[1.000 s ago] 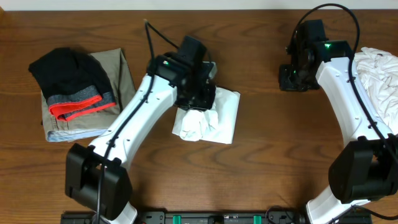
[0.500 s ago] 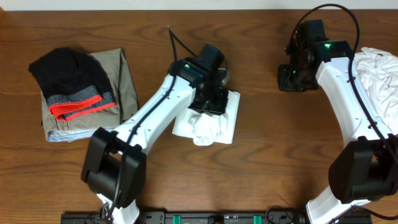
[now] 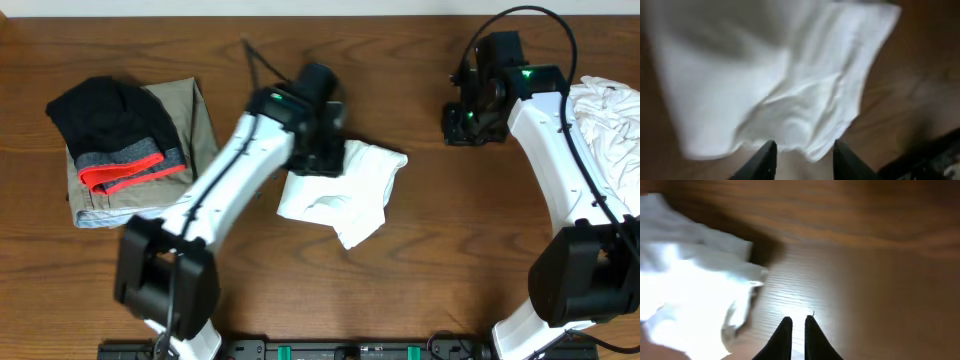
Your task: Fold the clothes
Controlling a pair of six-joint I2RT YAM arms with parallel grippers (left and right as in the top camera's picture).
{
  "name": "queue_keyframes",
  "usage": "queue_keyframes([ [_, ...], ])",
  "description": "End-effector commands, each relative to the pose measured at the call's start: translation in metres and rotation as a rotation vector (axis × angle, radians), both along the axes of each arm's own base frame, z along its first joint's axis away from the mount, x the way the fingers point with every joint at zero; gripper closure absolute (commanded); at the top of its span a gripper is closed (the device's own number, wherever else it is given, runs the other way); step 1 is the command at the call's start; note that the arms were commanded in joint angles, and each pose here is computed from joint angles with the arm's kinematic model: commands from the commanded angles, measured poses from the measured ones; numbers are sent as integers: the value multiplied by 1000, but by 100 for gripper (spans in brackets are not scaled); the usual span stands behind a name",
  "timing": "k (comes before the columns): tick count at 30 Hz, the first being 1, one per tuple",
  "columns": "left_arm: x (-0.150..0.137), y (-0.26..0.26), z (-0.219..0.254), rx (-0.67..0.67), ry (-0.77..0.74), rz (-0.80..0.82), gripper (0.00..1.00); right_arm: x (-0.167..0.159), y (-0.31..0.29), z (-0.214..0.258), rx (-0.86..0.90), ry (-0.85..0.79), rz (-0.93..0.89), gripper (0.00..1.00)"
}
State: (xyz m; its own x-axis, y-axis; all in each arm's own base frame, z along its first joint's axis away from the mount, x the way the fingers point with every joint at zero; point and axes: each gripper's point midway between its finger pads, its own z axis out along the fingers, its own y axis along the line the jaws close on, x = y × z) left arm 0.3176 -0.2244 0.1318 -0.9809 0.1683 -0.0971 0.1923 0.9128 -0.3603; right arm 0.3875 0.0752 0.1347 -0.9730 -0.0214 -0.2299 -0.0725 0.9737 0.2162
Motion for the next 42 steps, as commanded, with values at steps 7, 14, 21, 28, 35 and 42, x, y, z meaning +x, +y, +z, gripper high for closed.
queue_keyframes([
  [7, -15, 29, -19, 131, 53, 81, 65, 1, 68, -12, 125, -36, 278, 85],
  [14, -1, 63, -45, 283, -20, 143, 64, 0, 91, -51, 129, 36, 324, 85],
  [21, 22, 60, -55, 242, -118, 150, 64, -7, 106, -67, 159, 79, 360, 87],
  [28, 28, 57, -58, 239, -151, 81, 64, -11, 111, -63, 194, 81, 389, 84],
  [35, 27, 57, -81, 268, -114, 21, 57, -11, 111, -64, 187, 81, 389, 83],
  [42, 32, 55, -102, 280, -103, -17, 56, -12, 110, -64, 187, 87, 389, 83],
])
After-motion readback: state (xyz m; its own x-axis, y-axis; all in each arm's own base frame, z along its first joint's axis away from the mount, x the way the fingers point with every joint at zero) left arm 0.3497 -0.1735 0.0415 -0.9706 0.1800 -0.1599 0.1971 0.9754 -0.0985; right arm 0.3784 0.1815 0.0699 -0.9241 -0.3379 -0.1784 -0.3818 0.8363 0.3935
